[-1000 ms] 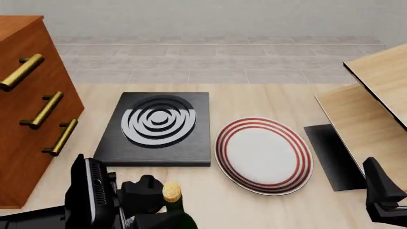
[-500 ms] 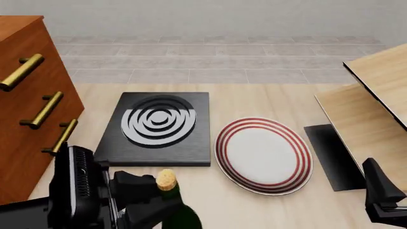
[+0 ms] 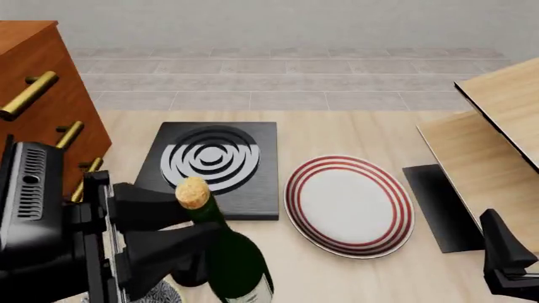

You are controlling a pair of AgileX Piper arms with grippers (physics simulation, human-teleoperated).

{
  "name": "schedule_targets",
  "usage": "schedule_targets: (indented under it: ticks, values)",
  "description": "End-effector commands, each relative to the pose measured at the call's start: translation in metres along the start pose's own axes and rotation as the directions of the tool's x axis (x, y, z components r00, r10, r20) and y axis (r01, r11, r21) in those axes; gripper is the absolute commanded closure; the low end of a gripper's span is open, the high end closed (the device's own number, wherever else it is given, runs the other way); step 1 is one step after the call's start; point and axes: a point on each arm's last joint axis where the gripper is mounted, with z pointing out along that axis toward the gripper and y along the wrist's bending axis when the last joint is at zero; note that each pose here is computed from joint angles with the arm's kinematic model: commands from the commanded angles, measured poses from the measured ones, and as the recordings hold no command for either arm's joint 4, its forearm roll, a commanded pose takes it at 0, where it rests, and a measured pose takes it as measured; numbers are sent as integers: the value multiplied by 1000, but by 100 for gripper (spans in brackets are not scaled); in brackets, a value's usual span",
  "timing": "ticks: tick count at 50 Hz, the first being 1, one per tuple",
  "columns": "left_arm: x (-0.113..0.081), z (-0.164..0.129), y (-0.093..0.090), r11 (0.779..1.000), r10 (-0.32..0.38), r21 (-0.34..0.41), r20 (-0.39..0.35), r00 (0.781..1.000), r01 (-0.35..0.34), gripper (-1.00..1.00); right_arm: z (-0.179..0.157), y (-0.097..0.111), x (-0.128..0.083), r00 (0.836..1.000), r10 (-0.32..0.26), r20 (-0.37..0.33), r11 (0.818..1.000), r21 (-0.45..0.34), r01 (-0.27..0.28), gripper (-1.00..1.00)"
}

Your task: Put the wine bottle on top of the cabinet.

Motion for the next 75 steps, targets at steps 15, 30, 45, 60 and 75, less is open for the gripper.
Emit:
schedule_targets:
  ticks: [15,30,45,60,75]
  values:
    - [-27,-32,16,993,10,-122,-4,1000,-10,100,0,0,-1,1000,-6,-1,1000,3,6,-100]
    - [-58,-61,22,980,-9,-197,-19,1000,5,100,0,0,0,1000,-6,1,1000,4,6,-100]
    - [-71,-54,27,976,19,-212,-94,995,-39,100,0,0,0,1000,-6,0,1000,5,6,-100]
    - [-91,-65,27,974,24,-223,-119,993,-51,100,0,0,0,1000,-6,0,1000,5,6,-100]
    - [-105,-84,29,960,16,-275,-122,992,-50,100,0,0,0,1000,-6,0,1000,5,6,-100]
